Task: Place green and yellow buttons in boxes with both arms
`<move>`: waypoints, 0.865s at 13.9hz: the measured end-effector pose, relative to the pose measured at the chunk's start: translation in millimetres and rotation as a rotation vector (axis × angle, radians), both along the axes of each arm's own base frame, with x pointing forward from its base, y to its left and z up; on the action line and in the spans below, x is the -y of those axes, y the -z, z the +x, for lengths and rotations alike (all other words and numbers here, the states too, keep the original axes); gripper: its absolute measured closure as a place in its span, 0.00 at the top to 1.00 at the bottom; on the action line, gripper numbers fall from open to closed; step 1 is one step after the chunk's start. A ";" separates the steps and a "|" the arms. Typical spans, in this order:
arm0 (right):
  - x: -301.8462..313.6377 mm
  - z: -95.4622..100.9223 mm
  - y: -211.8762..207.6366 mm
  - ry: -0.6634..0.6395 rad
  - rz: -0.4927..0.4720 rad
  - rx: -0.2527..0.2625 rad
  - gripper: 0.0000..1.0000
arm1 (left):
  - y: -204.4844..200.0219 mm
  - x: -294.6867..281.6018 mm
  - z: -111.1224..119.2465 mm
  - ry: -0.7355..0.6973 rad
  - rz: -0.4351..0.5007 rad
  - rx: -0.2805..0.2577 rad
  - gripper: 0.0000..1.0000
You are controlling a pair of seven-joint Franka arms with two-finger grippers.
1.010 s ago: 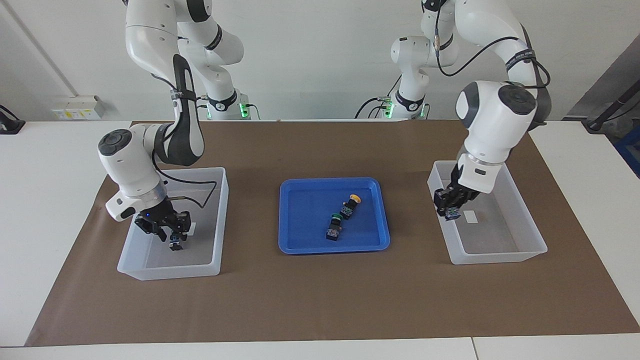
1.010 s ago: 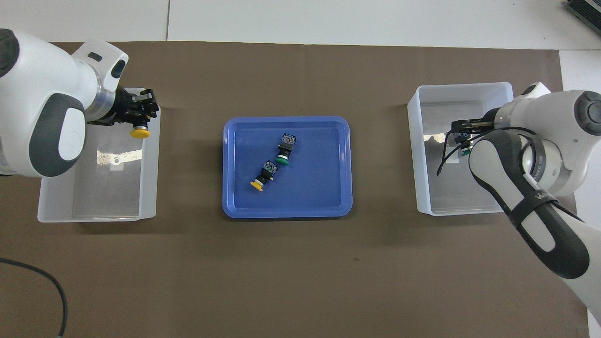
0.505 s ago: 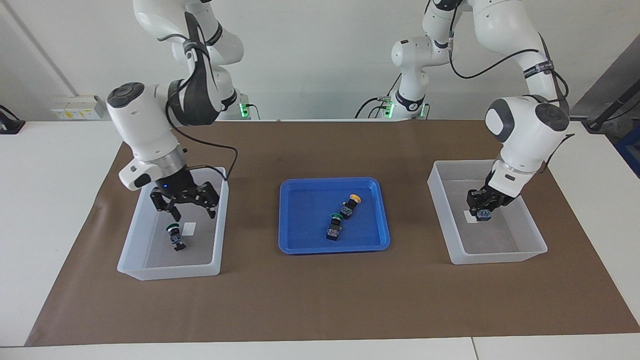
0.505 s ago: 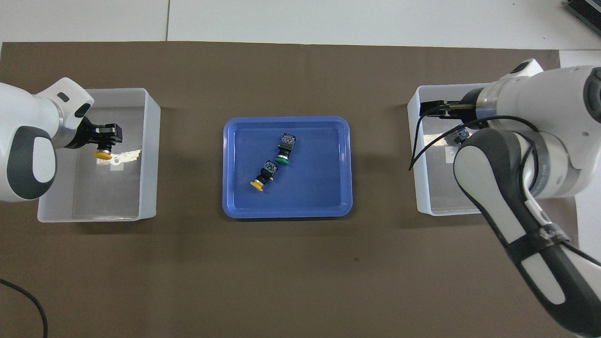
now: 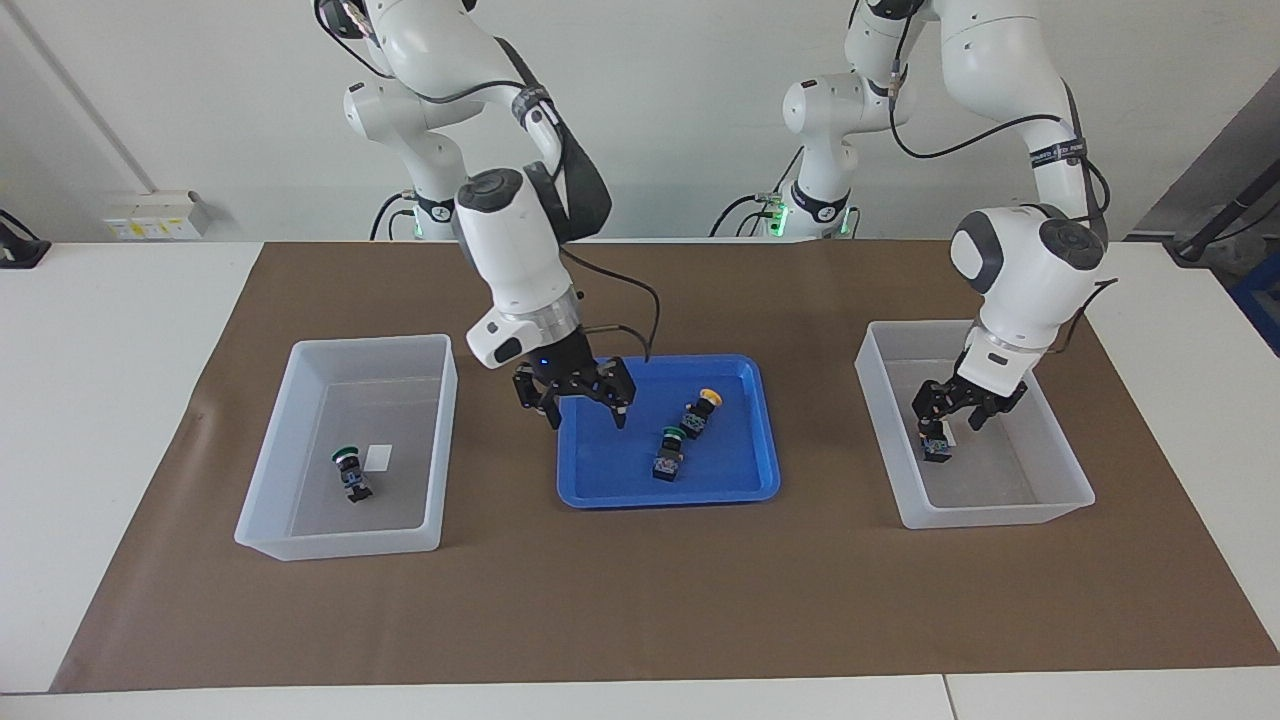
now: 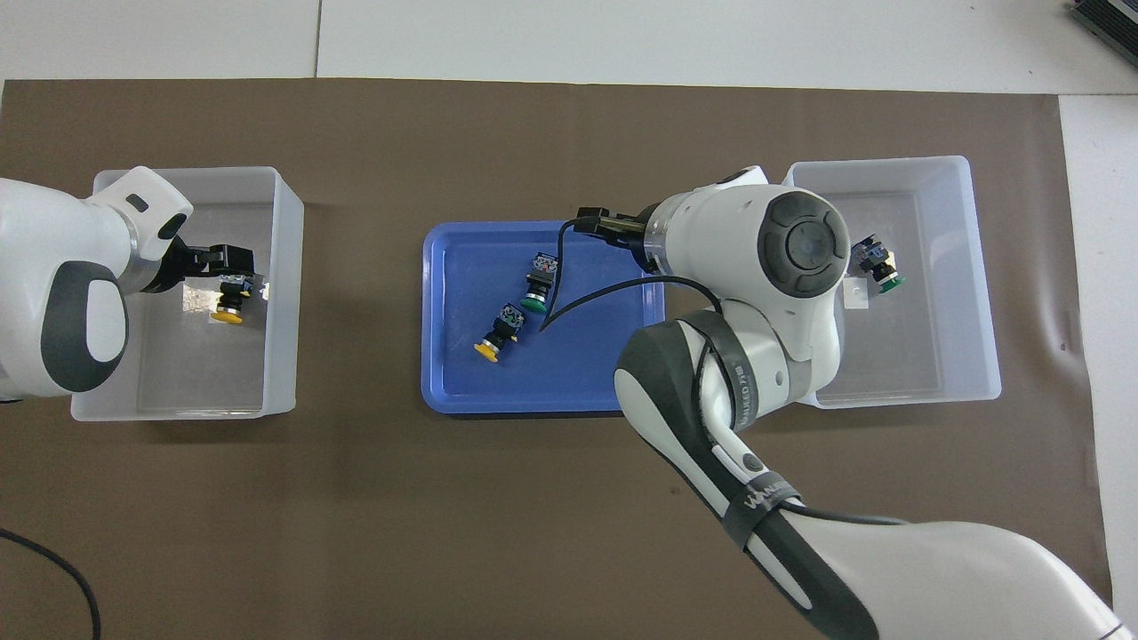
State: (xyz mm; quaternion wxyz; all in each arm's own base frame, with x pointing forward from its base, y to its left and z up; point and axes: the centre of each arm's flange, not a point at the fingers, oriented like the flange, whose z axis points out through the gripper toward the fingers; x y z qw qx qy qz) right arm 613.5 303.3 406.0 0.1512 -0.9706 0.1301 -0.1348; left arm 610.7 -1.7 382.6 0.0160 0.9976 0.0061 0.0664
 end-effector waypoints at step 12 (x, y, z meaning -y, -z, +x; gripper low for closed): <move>-79.9 -3.6 101.3 -0.160 -0.120 0.049 1.00 | -64.0 149.7 4.4 -0.087 -0.049 -0.029 0.96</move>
